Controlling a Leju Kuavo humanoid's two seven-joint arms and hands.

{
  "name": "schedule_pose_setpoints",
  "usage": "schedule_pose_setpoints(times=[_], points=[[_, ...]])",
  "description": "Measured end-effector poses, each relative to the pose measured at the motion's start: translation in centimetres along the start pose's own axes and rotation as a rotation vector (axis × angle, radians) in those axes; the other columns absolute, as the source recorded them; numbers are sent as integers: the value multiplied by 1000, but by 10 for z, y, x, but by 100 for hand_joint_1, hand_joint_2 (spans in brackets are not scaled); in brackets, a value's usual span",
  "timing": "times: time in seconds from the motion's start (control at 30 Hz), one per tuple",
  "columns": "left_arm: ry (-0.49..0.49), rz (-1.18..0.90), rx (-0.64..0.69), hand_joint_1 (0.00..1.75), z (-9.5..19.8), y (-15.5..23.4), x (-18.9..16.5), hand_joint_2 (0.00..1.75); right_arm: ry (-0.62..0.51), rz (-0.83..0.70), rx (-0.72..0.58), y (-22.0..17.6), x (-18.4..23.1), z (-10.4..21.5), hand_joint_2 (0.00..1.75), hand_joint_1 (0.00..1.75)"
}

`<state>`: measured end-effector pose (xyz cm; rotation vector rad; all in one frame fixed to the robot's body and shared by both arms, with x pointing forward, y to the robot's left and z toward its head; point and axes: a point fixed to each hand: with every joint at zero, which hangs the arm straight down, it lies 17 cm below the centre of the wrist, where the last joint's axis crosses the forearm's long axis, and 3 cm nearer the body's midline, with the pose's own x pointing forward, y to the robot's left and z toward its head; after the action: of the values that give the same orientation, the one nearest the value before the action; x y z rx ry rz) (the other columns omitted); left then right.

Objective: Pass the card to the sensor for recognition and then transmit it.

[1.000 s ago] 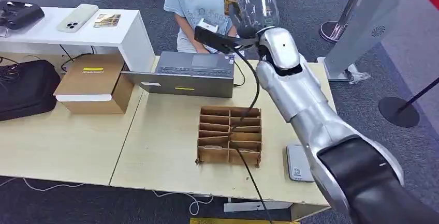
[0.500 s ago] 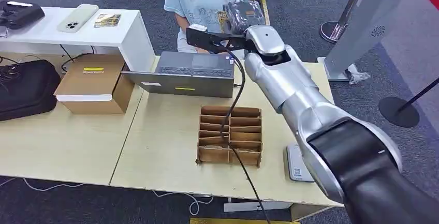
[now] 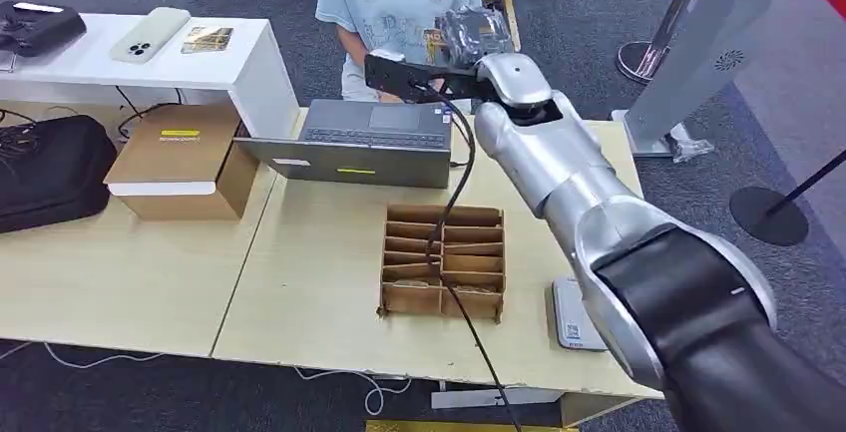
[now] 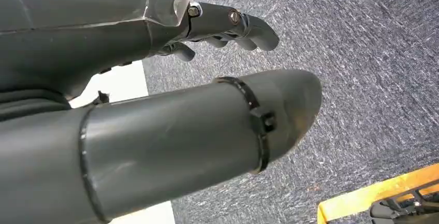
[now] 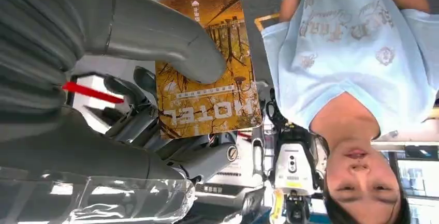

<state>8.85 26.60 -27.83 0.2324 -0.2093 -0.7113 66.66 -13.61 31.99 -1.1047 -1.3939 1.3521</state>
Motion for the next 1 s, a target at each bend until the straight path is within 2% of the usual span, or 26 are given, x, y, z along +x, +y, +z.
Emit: schedule_pose_setpoints(times=[1.0], points=[[4, -26, 2, 0, 0, 0, 0, 0, 12, 0, 17, 6, -8, 1, 175, 175]])
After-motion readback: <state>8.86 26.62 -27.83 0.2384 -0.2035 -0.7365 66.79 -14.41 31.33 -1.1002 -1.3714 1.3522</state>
